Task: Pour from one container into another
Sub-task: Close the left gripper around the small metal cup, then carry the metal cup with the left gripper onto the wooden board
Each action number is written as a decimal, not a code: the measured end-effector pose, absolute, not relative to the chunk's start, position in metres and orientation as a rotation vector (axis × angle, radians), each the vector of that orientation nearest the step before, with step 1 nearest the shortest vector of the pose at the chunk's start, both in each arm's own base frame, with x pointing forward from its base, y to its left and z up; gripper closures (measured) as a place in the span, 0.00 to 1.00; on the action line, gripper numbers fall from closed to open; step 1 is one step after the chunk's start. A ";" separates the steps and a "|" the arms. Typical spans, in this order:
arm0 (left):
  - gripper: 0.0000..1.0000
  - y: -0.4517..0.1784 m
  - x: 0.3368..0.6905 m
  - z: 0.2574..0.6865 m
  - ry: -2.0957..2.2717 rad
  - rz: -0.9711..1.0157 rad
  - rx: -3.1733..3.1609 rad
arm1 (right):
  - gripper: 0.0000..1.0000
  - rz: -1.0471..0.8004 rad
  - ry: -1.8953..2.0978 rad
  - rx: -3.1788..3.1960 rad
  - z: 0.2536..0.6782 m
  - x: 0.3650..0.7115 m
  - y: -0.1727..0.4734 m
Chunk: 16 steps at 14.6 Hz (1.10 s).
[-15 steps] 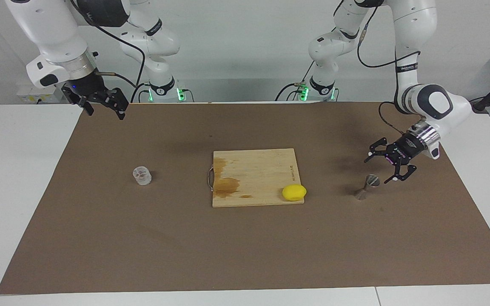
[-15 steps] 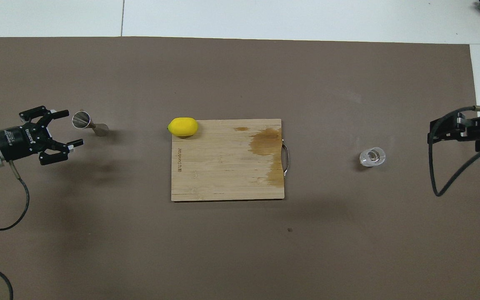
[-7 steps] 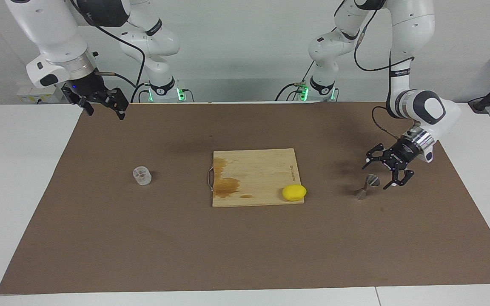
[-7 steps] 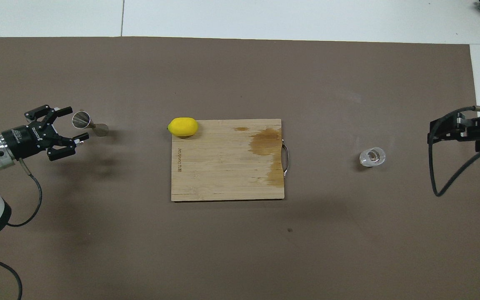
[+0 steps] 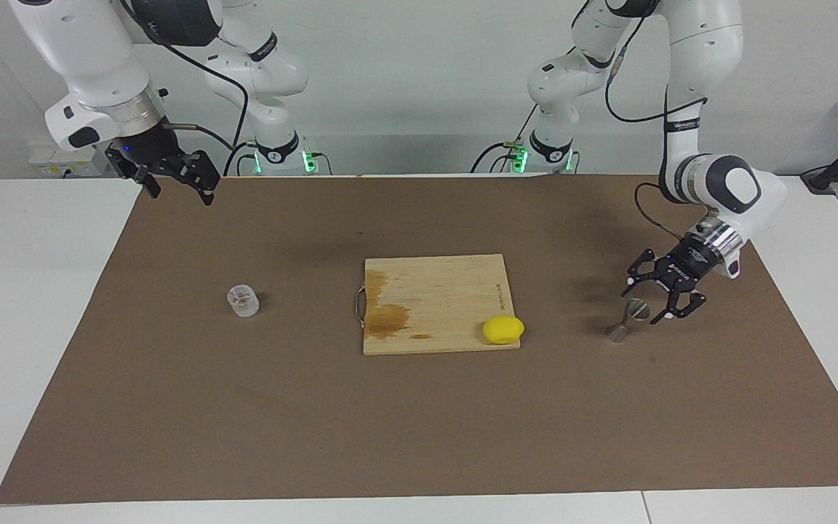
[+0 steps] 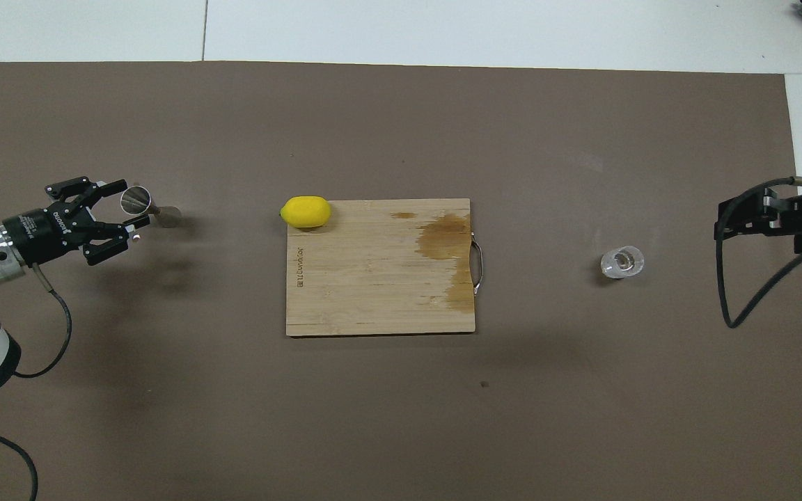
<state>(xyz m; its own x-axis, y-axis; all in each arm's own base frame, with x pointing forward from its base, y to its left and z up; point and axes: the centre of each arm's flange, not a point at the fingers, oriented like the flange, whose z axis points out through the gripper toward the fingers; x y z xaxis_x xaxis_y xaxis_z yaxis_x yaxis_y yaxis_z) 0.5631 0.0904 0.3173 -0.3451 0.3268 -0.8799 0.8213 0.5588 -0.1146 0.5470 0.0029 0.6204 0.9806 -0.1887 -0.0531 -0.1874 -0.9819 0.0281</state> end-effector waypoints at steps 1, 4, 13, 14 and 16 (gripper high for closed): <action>0.24 0.090 0.563 0.317 1.916 -0.710 0.929 | 0.03 -0.087 -0.295 3.103 0.620 0.547 0.003; 0.24 0.091 0.562 0.315 1.923 -0.705 0.924 | 0.03 -0.087 -0.294 3.104 0.620 0.547 0.003; 0.42 0.091 0.561 0.314 1.927 -0.703 0.909 | 0.02 -0.087 -0.294 3.104 0.620 0.547 0.003; 0.48 0.091 0.561 0.314 1.928 -0.703 0.908 | 0.02 -0.087 -0.294 3.103 0.620 0.547 0.003; 0.50 0.091 0.561 0.314 1.928 -0.703 0.906 | 0.02 -0.087 -0.293 3.104 0.620 0.547 0.003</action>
